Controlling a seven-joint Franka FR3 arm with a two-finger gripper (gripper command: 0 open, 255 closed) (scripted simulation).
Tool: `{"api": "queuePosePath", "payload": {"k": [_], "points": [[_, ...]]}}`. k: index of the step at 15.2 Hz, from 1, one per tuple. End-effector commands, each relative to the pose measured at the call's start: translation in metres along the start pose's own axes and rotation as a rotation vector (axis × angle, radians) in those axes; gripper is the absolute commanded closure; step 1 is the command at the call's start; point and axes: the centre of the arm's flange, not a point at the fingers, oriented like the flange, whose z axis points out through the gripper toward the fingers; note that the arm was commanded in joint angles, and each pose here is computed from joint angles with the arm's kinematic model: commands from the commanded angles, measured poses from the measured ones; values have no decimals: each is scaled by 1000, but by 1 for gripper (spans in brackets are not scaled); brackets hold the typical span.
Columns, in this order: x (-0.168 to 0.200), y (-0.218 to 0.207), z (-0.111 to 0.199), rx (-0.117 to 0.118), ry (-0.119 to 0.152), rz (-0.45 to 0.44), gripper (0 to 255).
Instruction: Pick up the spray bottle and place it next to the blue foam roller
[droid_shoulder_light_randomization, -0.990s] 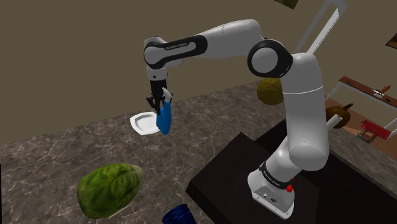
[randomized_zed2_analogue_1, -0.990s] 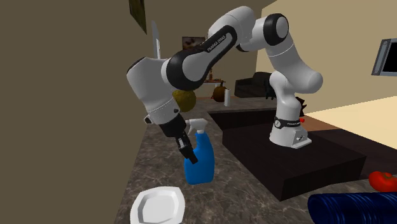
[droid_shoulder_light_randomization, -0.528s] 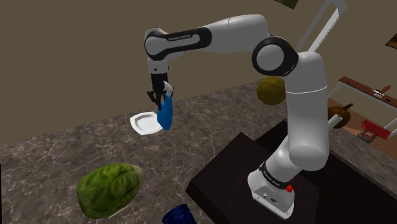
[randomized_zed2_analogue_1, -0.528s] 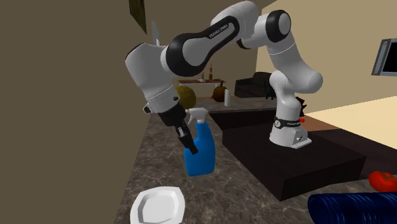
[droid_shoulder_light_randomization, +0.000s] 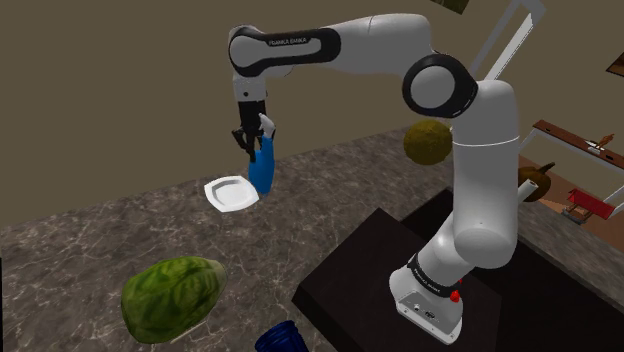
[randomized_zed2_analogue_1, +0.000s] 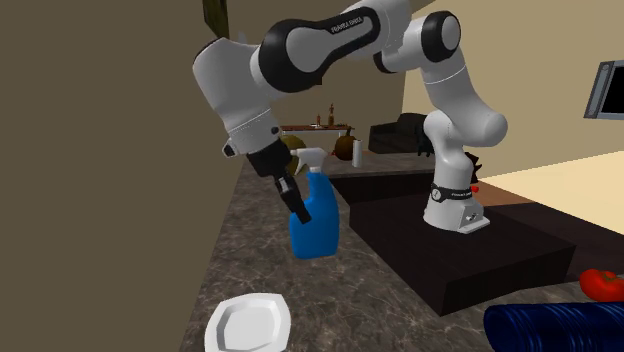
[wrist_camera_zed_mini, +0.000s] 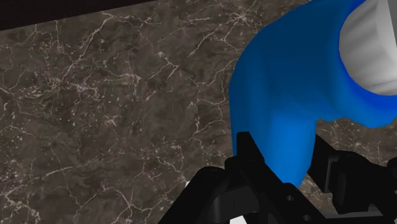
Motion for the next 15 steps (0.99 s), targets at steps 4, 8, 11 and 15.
{"api": "queuePosePath", "payload": {"k": [4,8,11,15], "points": [[-12,0,-23,0,0,0,255],[-21,0,-42,0,0,0,255],[-28,0,-56,0,0,0,255],[-38,0,-75,0,0,0,255]]}}
